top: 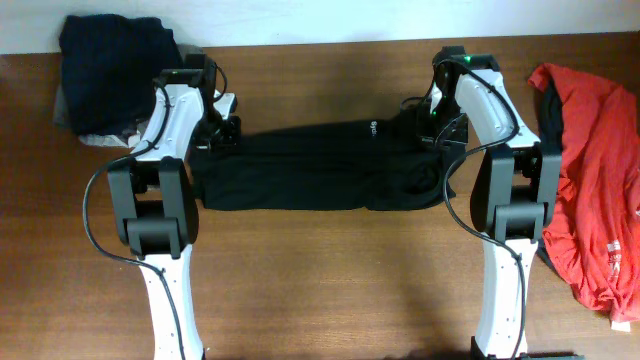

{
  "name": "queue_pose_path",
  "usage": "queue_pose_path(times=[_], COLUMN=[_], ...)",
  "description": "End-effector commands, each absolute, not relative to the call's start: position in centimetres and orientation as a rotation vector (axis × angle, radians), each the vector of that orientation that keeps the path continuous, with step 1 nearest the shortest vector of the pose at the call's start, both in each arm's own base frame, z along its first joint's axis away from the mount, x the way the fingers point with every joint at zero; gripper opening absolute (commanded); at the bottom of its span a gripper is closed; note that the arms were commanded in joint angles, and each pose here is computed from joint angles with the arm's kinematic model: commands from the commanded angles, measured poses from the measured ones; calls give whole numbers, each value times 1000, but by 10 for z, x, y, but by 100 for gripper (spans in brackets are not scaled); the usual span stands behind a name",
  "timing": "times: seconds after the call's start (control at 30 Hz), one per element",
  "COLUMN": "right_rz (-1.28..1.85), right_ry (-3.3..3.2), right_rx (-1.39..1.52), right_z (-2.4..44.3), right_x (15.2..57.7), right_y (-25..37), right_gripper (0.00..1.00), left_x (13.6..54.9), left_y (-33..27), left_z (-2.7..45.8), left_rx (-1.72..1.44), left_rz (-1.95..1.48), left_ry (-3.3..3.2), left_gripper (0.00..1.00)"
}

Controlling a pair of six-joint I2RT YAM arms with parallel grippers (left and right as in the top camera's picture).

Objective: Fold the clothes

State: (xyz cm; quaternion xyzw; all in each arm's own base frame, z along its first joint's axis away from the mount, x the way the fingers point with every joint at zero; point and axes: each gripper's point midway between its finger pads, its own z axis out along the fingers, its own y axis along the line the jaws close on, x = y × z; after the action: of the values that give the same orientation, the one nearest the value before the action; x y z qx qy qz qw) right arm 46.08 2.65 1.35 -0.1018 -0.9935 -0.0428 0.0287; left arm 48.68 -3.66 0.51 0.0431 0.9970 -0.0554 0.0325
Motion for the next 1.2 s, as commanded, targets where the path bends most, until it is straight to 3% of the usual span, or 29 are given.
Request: queue_pose_path(times=[0.0, 0.13, 0.33, 0.53, 0.8, 0.87, 1.17], right_rz=[-53, 14, 1, -17, -165, -241, -215], right_ry=[-3059, -3097, -3180, -3234, -3175, -3202, -3179], right_rx=[-456, -539, -555, -566, -483, -365, -318], right_z=[10, 23, 63, 104, 102, 98, 57], right_x=[462, 469, 475, 469, 455, 460, 451], right_y=[13, 4, 3, 3, 27, 46, 62], right_gripper=[4, 4, 4, 5, 7, 6, 6], left_x=[496, 503, 503, 493, 487, 489, 472], left_y=[-15, -17, -16, -18, -49, -60, -85], left_z=[5, 30, 76, 106, 102, 93, 36], left_rx=[149, 152, 150, 71, 80, 103, 159], left_rz=[-47, -46, -45, -62, -304, -344, -382], left_ry=[3049, 3027, 3013, 3031, 3049, 3049, 3192], left_gripper=[8, 10, 21, 23, 28, 28, 27])
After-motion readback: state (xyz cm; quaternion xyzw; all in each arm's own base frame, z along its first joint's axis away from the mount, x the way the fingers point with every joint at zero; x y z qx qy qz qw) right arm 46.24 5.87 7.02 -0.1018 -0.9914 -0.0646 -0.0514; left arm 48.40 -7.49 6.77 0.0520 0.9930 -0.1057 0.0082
